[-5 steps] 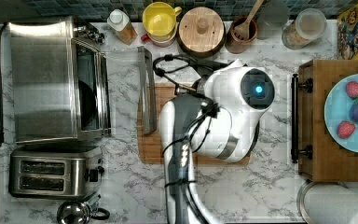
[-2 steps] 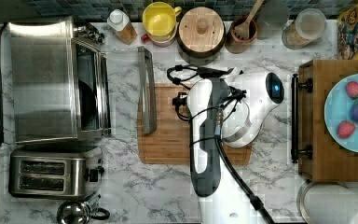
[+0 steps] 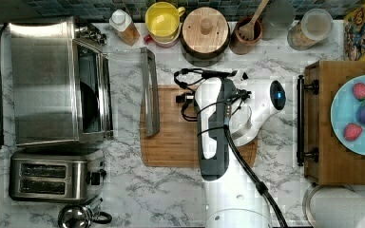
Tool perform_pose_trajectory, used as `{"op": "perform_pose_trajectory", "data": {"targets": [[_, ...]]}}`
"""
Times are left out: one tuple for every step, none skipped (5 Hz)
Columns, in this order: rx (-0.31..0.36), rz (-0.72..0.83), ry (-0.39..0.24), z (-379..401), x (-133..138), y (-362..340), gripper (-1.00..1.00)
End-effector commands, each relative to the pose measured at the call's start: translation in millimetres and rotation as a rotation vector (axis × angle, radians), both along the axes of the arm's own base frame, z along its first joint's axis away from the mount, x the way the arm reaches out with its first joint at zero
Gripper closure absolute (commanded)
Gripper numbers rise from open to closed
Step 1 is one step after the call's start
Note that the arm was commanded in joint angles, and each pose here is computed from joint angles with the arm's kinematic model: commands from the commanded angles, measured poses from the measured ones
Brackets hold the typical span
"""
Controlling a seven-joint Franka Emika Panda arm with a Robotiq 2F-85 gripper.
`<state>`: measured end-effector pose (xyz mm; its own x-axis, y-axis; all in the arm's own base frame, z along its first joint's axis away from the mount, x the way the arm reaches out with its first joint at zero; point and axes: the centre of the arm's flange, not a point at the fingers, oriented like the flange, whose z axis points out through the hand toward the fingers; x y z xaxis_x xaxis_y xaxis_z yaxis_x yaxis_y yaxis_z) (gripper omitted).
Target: Close the oven.
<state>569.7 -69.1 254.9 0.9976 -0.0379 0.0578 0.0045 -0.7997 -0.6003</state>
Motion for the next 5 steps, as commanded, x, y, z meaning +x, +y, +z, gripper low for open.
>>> {"op": "perform_pose_trajectory", "data": {"targets": [[0.111,0.037,-0.222,28.4,31.8,49.9,1.0],[0.084,0.06,-0.235,17.9,32.0,78.5,1.0],[0.076,0.059,-0.212,3.9,37.6,94.3,1.0],[0.025,0.076,-0.221,2.2,43.6,110.4,1.0],[-0.045,0.103,-0.209,-3.0,52.2,119.3,1.0]]}}
